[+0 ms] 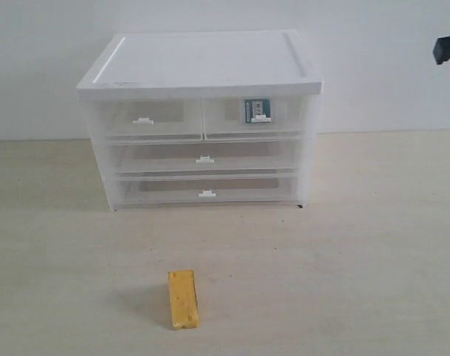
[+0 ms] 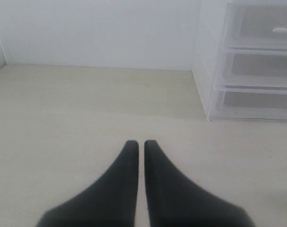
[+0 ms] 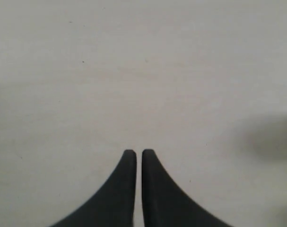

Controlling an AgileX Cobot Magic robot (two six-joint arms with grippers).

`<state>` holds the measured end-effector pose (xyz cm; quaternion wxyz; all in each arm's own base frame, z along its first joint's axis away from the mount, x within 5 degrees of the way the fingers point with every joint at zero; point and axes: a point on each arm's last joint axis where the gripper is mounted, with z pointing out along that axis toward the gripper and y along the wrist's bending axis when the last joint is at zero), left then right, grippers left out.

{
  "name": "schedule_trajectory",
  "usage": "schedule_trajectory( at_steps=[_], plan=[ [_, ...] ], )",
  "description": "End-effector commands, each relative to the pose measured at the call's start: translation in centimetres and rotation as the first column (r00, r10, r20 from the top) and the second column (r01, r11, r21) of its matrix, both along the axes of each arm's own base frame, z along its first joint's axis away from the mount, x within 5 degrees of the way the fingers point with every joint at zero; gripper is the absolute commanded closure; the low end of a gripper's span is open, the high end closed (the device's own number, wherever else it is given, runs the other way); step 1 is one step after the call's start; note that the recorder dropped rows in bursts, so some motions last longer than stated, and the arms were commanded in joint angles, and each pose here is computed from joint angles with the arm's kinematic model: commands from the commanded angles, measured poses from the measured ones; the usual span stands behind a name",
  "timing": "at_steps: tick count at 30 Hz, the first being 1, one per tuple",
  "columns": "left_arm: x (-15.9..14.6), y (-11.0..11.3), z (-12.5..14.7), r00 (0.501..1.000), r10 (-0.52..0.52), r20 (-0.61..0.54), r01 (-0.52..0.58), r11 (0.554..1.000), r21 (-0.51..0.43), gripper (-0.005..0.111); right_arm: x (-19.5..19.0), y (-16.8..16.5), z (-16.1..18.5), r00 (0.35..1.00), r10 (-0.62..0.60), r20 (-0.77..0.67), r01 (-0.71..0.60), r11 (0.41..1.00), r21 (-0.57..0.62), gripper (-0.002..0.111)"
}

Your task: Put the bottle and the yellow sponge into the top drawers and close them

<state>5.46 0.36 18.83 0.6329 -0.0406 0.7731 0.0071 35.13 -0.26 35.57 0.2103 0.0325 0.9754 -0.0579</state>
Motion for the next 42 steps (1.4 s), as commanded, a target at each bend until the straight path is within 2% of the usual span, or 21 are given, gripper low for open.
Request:
schedule_trajectory(
  at_steps=[1,7,12,16,23,29,35,42],
  plan=[
    [0.0,0.0,-0.1,1.0,0.002,0.002,-0.002,1.0,0.001,0.102,-2.4,-1.0,1.0,0.996,-0.026,0.084,0.024,0.999,0.023,0.107],
    [0.0,0.0,-0.1,1.0,0.002,0.002,-0.002,1.0,0.001,0.102,-6.3,-0.8,2.3,0.955,0.022,0.295,-0.026,1.0,0.01,0.107],
    [0.0,0.0,-0.1,1.0,0.002,0.002,-0.002,1.0,0.001,0.102,-10.6,-0.6,2.8,0.871,0.046,0.49,-0.053,0.999,0.0,0.107],
    [0.0,0.0,-0.1,1.0,0.002,0.002,-0.002,1.0,0.001,0.102,-14.0,-0.5,2.3,0.809,0.065,0.585,-0.069,0.997,-0.014,0.107],
    [0.0,0.0,-0.1,1.0,0.002,0.002,-0.002,1.0,0.001,0.102,-18.9,-0.2,0.7,0.754,0.09,0.65,-0.098,0.995,-0.024,0.108],
    [0.0,0.0,-0.1,1.0,0.002,0.002,-0.002,1.0,0.001,0.102,-22.0,-0.1,-0.4,0.661,0.099,0.743,-0.102,0.994,-0.041,0.108],
    [0.0,0.0,-0.1,1.0,0.002,0.002,-0.002,1.0,0.001,0.102,-24.4,-0.3,-1.3,0.637,0.164,0.753,-0.107,0.986,-0.125,0.108],
    [0.0,0.0,-0.1,1.0,0.002,0.002,-0.002,1.0,0.001,0.102,-25.9,-0.3,-0.7,0.589,0.156,0.793,-0.097,0.988,-0.123,0.108]
  ],
)
